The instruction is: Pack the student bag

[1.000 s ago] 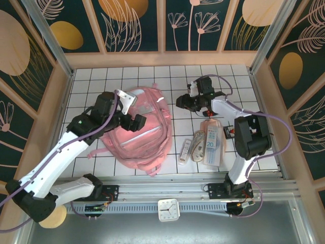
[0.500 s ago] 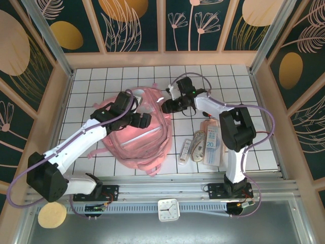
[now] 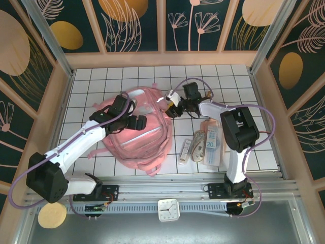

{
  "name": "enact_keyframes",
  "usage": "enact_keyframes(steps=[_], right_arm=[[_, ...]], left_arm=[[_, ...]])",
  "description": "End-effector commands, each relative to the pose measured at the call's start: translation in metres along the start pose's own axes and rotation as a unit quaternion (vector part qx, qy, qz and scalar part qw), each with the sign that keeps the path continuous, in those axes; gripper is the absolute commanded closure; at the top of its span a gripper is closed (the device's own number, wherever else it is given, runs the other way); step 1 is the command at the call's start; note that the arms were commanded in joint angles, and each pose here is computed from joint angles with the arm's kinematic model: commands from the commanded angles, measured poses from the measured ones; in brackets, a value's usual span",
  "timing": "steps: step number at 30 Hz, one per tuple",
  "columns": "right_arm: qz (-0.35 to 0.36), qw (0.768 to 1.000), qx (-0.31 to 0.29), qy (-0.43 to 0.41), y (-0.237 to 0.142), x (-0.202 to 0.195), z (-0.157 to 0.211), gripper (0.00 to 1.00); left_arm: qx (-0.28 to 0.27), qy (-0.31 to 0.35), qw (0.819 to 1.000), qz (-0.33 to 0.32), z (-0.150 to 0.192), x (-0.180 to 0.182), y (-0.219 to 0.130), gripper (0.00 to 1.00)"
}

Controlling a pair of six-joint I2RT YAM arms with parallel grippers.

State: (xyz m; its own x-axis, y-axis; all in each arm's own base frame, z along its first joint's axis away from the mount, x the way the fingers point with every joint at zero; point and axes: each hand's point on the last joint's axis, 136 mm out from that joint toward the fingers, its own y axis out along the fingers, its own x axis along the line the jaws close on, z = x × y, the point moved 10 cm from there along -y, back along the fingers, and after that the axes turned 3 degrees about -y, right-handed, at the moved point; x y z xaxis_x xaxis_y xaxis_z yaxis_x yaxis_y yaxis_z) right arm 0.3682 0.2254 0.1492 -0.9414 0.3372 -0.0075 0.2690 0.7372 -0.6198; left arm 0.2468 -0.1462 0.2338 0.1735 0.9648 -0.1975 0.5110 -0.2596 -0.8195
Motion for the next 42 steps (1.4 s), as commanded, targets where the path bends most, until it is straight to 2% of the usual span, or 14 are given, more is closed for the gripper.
enact_keyframes(steps=[1, 6, 12, 14, 15, 17, 18, 25, 32, 38, 42], right_arm=[[-0.003, 0.997, -0.005, -0.081, 0.013, 0.0, 0.0, 0.54], [0.004, 0.992, 0.0, -0.129, 0.023, 0.007, -0.001, 0.47], [0.007, 0.99, 0.024, -0.141, 0.045, -0.004, 0.001, 0.48], [0.003, 0.989, 0.034, -0.144, 0.049, -0.006, 0.004, 0.53], [0.002, 0.989, 0.038, -0.145, 0.051, -0.006, 0.007, 0.6], [0.0, 0.988, 0.041, -0.146, 0.053, -0.007, 0.01, 0.82], [0.0, 0.988, 0.044, -0.147, 0.055, -0.007, 0.012, 0.86], [0.012, 0.986, 0.051, -0.157, 0.049, -0.003, 0.012, 0.99], [0.067, 0.981, 0.062, -0.169, 0.008, 0.007, 0.005, 1.0], [0.064, 0.981, 0.074, -0.168, -0.02, 0.029, 0.005, 1.0], [0.047, 0.983, 0.077, -0.159, -0.028, 0.036, 0.009, 1.0]], left_arm=[[0.005, -0.022, 1.0, -0.012, 0.007, 0.009, 0.006, 0.06], [0.021, -0.03, 0.999, -0.022, 0.02, 0.02, 0.015, 0.06], [0.036, -0.026, 0.999, -0.023, 0.028, 0.027, 0.025, 0.06], [0.04, -0.025, 0.999, -0.024, 0.03, 0.028, 0.028, 0.06], [0.041, -0.025, 0.999, -0.024, 0.03, 0.028, 0.03, 0.05], [0.044, -0.025, 0.998, -0.024, 0.031, 0.029, 0.034, 0.05], [0.046, -0.024, 0.998, -0.023, 0.031, 0.03, 0.035, 0.05], [0.053, -0.016, 0.998, -0.024, 0.027, 0.031, 0.042, 0.05], [0.059, -0.004, 0.998, -0.034, 0.02, 0.03, 0.05, 0.05], [0.074, -0.002, 0.996, -0.046, 0.012, 0.028, 0.072, 0.05], [0.11, 0.004, 0.993, -0.041, 0.007, 0.024, 0.102, 0.08]])
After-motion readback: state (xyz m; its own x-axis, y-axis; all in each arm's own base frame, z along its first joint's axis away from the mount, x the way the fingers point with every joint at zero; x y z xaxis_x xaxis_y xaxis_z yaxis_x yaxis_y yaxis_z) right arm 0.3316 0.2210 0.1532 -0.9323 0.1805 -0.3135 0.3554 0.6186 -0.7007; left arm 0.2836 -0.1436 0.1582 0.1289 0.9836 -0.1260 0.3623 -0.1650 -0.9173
